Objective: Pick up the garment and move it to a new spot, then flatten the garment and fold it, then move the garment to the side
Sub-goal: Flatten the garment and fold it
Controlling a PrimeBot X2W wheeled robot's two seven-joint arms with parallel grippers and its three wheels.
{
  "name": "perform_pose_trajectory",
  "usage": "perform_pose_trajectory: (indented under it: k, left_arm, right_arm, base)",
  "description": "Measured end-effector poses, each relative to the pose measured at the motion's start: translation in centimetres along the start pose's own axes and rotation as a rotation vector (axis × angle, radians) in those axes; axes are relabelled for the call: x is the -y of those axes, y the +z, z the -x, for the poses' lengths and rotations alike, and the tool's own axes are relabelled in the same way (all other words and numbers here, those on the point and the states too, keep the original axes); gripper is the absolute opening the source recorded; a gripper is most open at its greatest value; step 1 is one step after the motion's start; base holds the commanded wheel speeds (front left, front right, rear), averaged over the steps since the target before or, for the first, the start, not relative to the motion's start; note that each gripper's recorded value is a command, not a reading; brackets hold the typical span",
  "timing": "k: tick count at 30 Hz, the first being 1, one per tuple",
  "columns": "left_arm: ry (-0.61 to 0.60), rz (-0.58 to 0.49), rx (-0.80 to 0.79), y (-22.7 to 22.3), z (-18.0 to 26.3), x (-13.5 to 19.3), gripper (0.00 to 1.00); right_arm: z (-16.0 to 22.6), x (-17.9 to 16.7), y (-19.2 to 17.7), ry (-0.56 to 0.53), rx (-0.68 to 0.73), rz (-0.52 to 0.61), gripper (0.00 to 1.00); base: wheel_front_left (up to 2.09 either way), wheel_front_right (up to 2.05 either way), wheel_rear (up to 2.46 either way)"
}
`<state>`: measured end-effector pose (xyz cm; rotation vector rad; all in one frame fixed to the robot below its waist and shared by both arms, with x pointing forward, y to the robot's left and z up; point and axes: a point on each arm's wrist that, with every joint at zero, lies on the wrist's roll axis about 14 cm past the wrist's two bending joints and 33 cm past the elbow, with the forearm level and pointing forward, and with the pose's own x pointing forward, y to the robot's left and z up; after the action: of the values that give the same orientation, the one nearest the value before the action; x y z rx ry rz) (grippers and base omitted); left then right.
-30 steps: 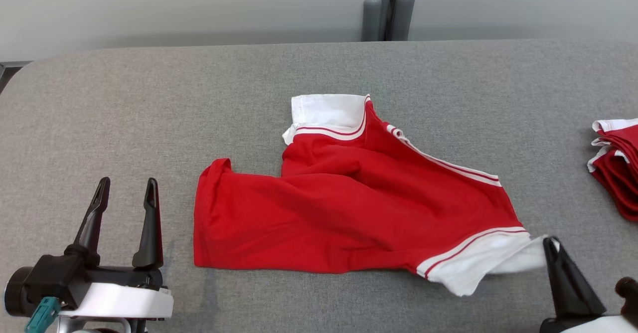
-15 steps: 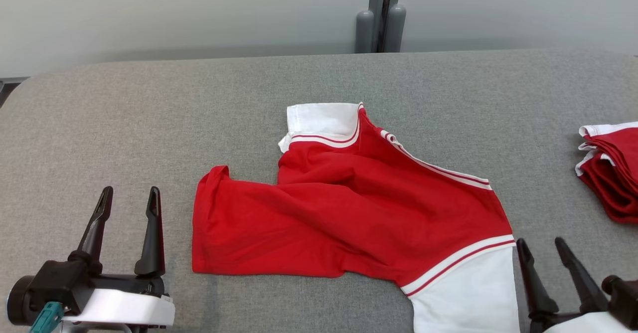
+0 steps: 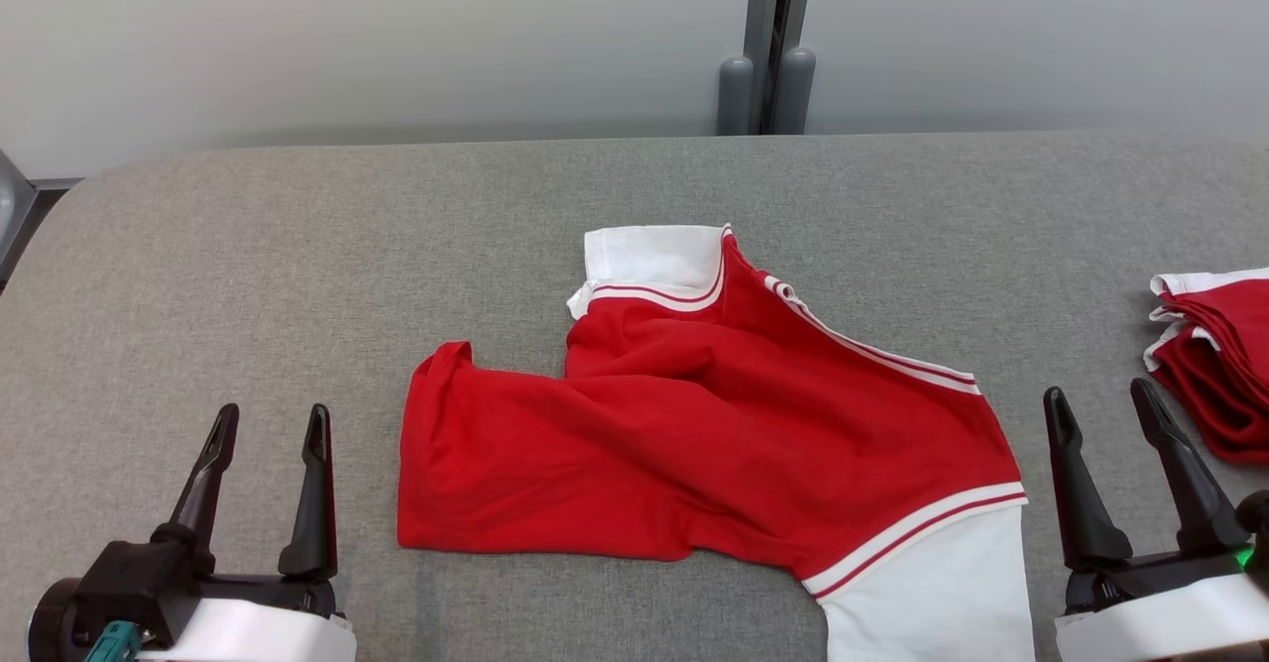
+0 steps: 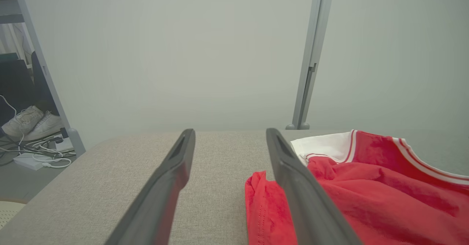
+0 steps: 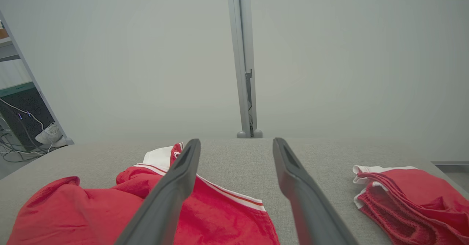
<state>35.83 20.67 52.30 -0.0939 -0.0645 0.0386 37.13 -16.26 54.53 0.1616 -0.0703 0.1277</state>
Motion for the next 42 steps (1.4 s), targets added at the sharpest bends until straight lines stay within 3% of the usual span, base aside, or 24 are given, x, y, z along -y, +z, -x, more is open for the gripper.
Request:
perform_pose_trajectory:
  k: [19, 31, 42]
  left_arm:
    - [-0.028, -0.001, -0.026, -0.3, 0.0, 0.3, 1.0]
    - [-0.094, 0.166, -0.458, -11.4, 2.0, 1.5, 1.0]
    - [-0.133, 0.19, -0.609, -15.8, 2.3, 2.3, 1.0]
  right_arm:
    - [-0.4, -0.9, -1.1, 0.027, -0.037, -0.027, 1.0]
    - [-1.3, -1.3, -3.8, 0.04, -0.114, -0.055, 1.0]
    - [-1.2, -0.9, -4.8, 0.024, -0.141, -0.069, 1.0]
  base:
    - [0.0, 0.0, 0.0]
    - [0.0, 0.0, 0.0]
    - [0.0, 0.0, 0.0]
